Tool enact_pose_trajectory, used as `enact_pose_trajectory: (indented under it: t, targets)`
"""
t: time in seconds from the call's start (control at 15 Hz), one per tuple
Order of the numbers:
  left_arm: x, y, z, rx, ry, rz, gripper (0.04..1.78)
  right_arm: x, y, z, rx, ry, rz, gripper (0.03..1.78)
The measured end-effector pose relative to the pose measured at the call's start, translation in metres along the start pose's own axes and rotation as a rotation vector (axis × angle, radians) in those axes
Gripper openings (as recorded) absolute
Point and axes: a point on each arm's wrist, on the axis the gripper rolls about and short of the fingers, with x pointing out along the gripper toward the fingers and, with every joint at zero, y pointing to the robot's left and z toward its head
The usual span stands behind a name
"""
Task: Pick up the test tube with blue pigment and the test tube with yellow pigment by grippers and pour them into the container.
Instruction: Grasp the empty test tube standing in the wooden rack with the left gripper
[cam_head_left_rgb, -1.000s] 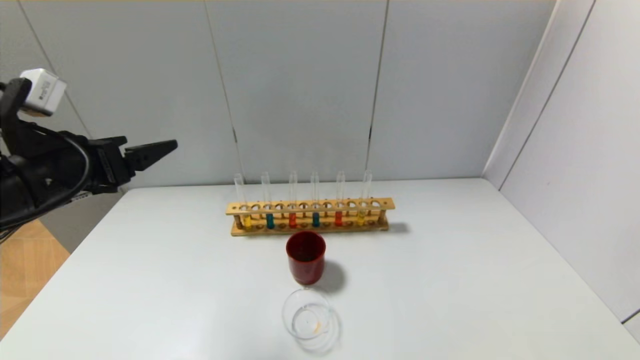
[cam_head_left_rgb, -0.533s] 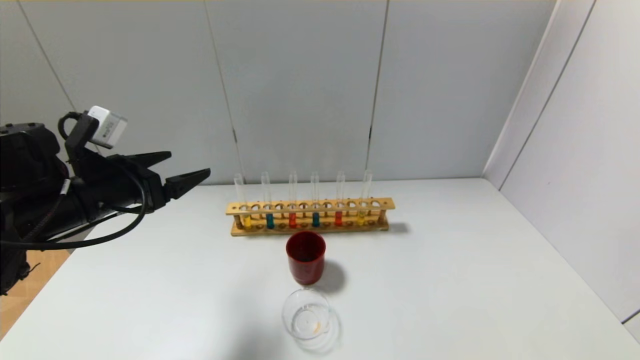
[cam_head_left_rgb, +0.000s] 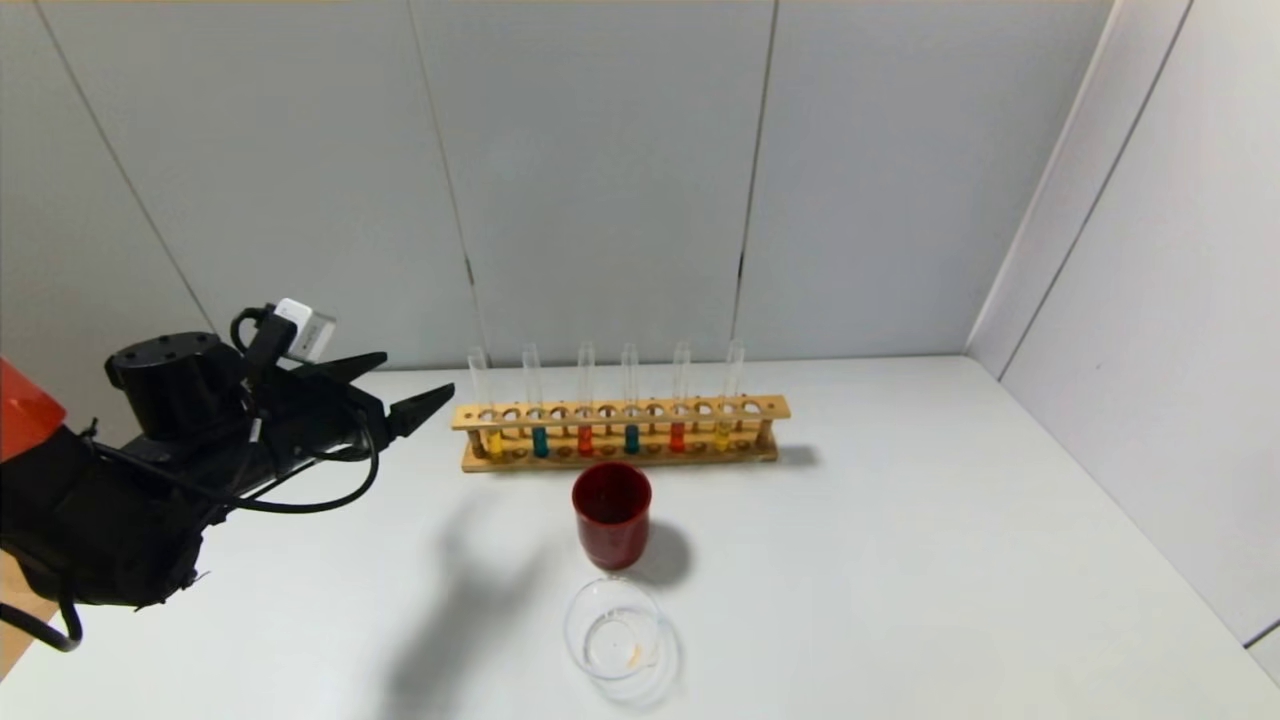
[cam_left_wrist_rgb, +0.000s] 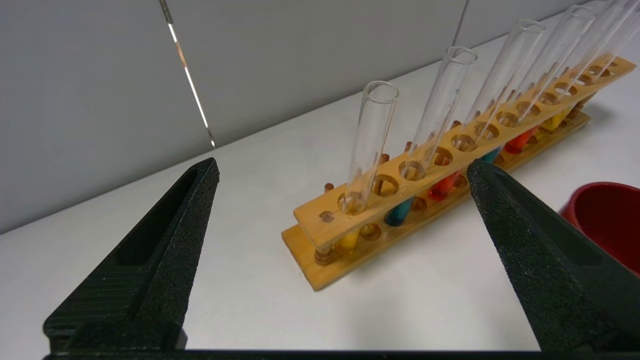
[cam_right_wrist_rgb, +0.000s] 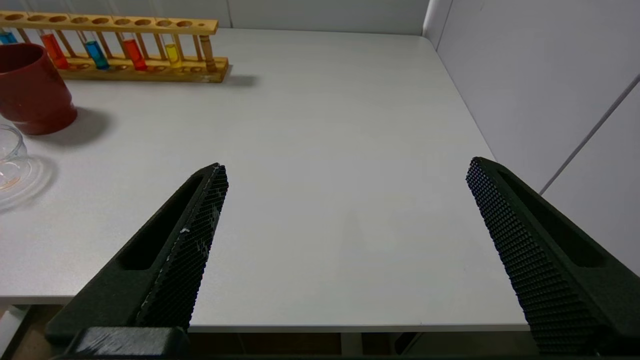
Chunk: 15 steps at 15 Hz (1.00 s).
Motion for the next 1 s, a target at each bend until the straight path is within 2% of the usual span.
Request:
enact_pose_trajectory:
  t: [0.27, 0.6, 1.0]
  targets:
    - [0.006, -0.002, -0.017, -0.014, 0.023, -0.021, 1.75, 0.000, 0.000, 0.000, 0.000, 0.000, 0.000, 1.74]
    - [0.014, -0.009, -0.020, -0.019, 0.028, -0.054, 1.75, 0.000, 0.000, 0.000, 0.000, 0.000, 0.000, 1.74]
    - [0.040, -0.002, -0.021, -0.010, 0.019, -0.022, 1.75, 0.000, 0.000, 0.000, 0.000, 0.000, 0.000, 1.74]
